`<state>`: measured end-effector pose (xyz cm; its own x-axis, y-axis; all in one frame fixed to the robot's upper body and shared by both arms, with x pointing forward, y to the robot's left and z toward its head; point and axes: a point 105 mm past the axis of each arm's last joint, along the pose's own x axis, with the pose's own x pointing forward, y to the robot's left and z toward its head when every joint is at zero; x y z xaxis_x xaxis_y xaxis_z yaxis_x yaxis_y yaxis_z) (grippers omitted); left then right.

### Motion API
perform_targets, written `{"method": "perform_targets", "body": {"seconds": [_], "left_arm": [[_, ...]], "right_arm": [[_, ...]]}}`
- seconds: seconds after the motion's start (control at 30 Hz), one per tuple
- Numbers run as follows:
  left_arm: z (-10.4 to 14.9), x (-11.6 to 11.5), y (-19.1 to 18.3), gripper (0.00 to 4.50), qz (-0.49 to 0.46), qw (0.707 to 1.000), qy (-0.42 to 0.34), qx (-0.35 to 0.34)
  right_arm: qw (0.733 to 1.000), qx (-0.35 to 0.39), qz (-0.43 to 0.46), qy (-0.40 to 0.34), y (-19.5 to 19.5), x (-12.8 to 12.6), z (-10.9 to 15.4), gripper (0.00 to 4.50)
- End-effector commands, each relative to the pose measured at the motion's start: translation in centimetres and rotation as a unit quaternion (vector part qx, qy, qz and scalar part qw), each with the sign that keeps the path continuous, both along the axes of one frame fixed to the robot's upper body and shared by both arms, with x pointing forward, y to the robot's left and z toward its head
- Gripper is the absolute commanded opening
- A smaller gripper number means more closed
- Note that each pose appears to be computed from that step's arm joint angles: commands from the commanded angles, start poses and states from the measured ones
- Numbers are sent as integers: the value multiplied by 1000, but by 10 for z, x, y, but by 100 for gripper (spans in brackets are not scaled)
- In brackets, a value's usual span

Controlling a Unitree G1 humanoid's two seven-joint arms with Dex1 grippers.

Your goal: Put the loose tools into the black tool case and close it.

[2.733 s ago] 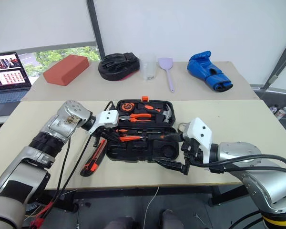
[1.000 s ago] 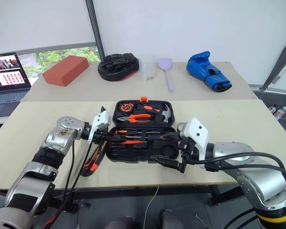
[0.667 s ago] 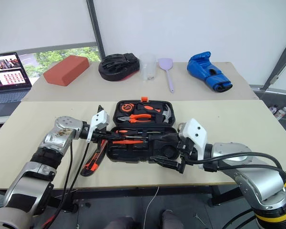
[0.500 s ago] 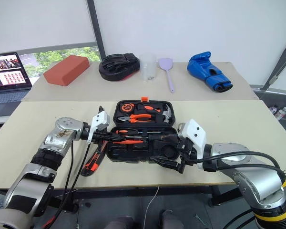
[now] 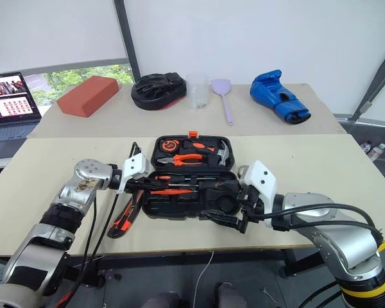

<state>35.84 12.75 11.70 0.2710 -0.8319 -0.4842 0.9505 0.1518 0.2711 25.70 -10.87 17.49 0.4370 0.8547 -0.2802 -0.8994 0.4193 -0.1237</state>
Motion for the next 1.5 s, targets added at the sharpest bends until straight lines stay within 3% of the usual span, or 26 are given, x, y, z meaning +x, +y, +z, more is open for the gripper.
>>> {"method": "perform_targets", "body": {"seconds": [0.03,0.3,0.5,0.7,0.87,1.17,1.27,1.37,1.5], "left_arm": [[-26,-14,1,2,-12,999,41,22],[12,-8,-13,2,7,996,47,-80],[5,-13,-18,2,2,995,67,-73],[-24,-16,-11,2,2,998,59,-3],[-34,-13,-1,2,17,999,43,13],[-17,-5,1,2,44,997,38,-43],[4,-7,9,2,64,995,27,-77],[33,-16,30,71,115,985,22,-126],[42,-42,76,223,226,964,14,-137]], "right_arm": [[1000,6,3,-30,1,1,11,450],[1000,3,6,-27,1,2,9,450],[1000,3,8,-26,2,2,9,450],[1000,1,7,-26,2,1,9,450],[1000,2,7,-26,1,1,9,450],[1000,1,12,-24,2,0,9,450],[999,1,24,-26,5,1,11,450],[999,7,39,-26,8,4,15,450],[998,9,64,-29,11,11,20,450]]}}
